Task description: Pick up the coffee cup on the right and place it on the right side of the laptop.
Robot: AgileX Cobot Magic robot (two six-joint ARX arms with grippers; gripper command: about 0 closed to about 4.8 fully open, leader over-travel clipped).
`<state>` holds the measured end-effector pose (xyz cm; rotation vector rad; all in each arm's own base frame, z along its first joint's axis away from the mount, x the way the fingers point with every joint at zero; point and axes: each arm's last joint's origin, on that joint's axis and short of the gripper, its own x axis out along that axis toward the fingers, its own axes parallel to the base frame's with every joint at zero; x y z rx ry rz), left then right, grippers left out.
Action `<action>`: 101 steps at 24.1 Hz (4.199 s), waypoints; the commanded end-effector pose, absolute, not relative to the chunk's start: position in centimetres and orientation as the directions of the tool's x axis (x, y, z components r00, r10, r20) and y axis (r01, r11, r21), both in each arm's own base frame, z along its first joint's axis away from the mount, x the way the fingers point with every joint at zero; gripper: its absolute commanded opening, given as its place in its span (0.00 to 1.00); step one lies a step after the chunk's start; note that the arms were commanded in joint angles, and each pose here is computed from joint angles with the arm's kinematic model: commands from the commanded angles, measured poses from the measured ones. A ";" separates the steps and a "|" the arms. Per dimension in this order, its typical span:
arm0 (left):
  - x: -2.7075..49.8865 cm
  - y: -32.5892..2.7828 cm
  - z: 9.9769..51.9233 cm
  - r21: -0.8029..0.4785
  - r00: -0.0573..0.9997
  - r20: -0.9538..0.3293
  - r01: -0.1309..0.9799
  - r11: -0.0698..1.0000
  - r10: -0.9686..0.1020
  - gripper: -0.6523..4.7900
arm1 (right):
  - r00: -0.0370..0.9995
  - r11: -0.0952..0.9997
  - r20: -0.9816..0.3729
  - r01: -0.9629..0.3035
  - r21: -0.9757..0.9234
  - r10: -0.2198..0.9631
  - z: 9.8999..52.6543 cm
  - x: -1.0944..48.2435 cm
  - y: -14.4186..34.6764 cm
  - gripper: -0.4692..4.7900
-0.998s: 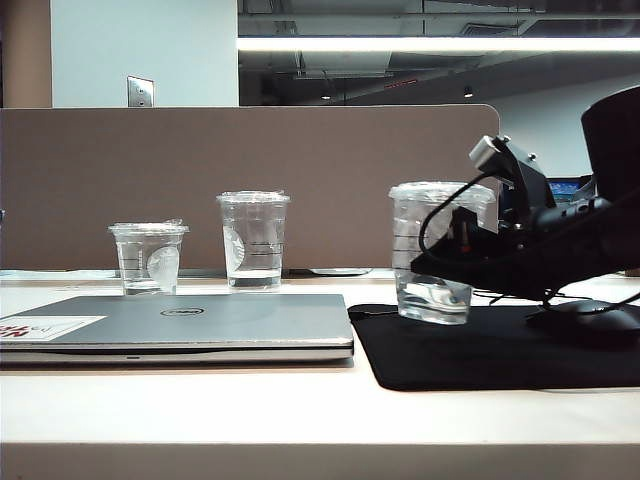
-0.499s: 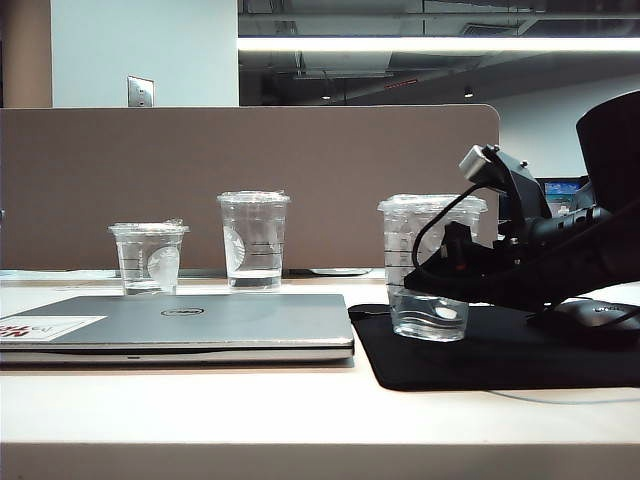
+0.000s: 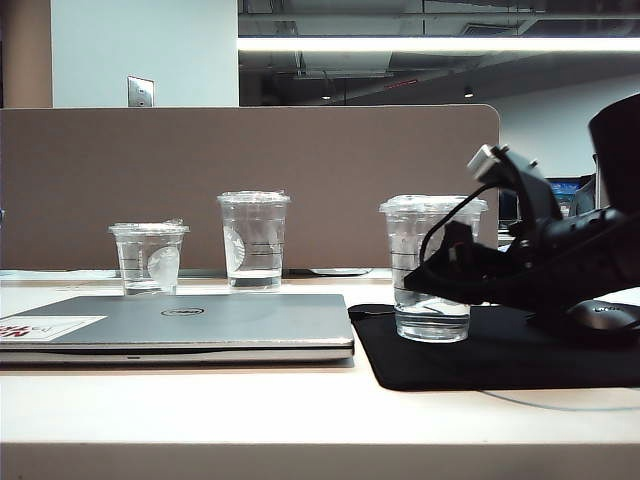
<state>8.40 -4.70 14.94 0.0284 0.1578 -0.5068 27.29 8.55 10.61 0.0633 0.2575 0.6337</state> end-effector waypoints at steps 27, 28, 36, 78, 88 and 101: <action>9.6 0.1 15.0 -0.008 0.988 -0.157 -0.012 1.000 0.011 0.11 | 0.639 0.557 0.055 -0.706 0.438 0.767 16.4 15.2 5.9 0.08; 9.6 0.1 15.0 -0.008 0.988 -0.157 -0.013 1.000 0.012 0.11 | 0.644 0.561 0.056 -0.702 0.438 0.763 16.4 15.3 5.9 0.08; 9.6 0.1 15.0 -0.008 0.988 -0.157 -0.013 1.000 0.012 0.11 | 0.673 0.584 0.064 -0.682 0.441 0.737 16.5 15.3 5.8 0.08; 9.6 0.1 15.0 -0.009 0.987 -0.158 -0.012 1.000 0.010 0.11 | 0.999 0.996 0.052 -0.015 0.093 0.010 16.9 9.8 0.1 0.08; 9.6 0.1 15.0 -0.009 0.987 -0.157 -0.012 1.000 0.010 0.11 | 0.997 0.996 0.007 -0.079 0.048 0.079 16.4 9.7 0.2 0.08; 9.6 0.1 15.0 -0.009 0.987 -0.157 -0.011 1.000 0.010 0.11 | 0.998 0.993 0.061 -0.036 0.109 0.029 17.0 9.7 0.0 0.08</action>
